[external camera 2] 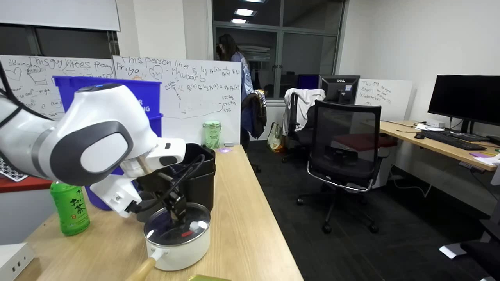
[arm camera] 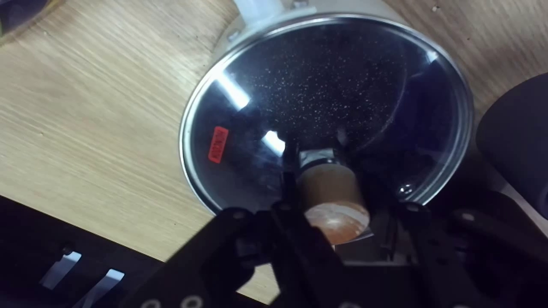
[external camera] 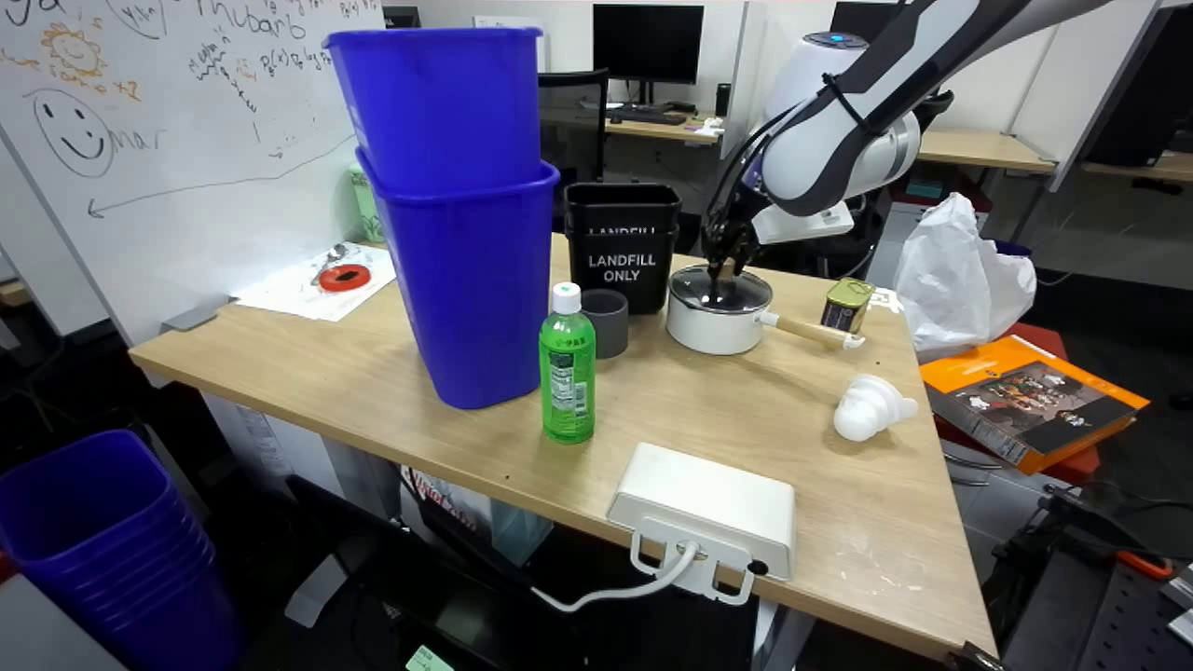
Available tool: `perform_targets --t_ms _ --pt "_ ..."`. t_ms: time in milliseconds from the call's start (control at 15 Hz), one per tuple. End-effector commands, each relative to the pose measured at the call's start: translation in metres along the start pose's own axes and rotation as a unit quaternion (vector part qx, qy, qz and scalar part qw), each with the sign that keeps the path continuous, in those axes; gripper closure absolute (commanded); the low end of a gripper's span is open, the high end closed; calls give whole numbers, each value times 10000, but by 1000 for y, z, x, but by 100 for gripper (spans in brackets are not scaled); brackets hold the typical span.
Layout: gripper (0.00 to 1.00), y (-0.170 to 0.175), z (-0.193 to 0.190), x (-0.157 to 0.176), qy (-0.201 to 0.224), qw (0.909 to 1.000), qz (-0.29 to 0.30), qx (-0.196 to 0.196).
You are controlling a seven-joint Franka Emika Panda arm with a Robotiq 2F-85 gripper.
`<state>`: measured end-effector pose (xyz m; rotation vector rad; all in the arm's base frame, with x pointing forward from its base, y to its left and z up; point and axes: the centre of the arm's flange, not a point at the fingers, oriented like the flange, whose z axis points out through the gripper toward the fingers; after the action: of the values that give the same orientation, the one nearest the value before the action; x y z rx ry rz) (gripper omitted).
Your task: Remove the lid from the white pot and place it on the table
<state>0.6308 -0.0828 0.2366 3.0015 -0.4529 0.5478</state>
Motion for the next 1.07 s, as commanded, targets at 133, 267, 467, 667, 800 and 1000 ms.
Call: perform_targets --t_ms 133,267,467,667,800,1000 --pt "85 -1 1 1 103 9999 -48 -30" --pt "85 0 -5 0 112 9999 -50 -49" --pt "85 5 -18 -1 83 9999 -30 -136" --pt "85 10 -39 4 200 9996 28 -202" --pt "85 6 -62 10 261 9995 94 -158" --pt "85 -11 -99 5 225 9997 135 -31"
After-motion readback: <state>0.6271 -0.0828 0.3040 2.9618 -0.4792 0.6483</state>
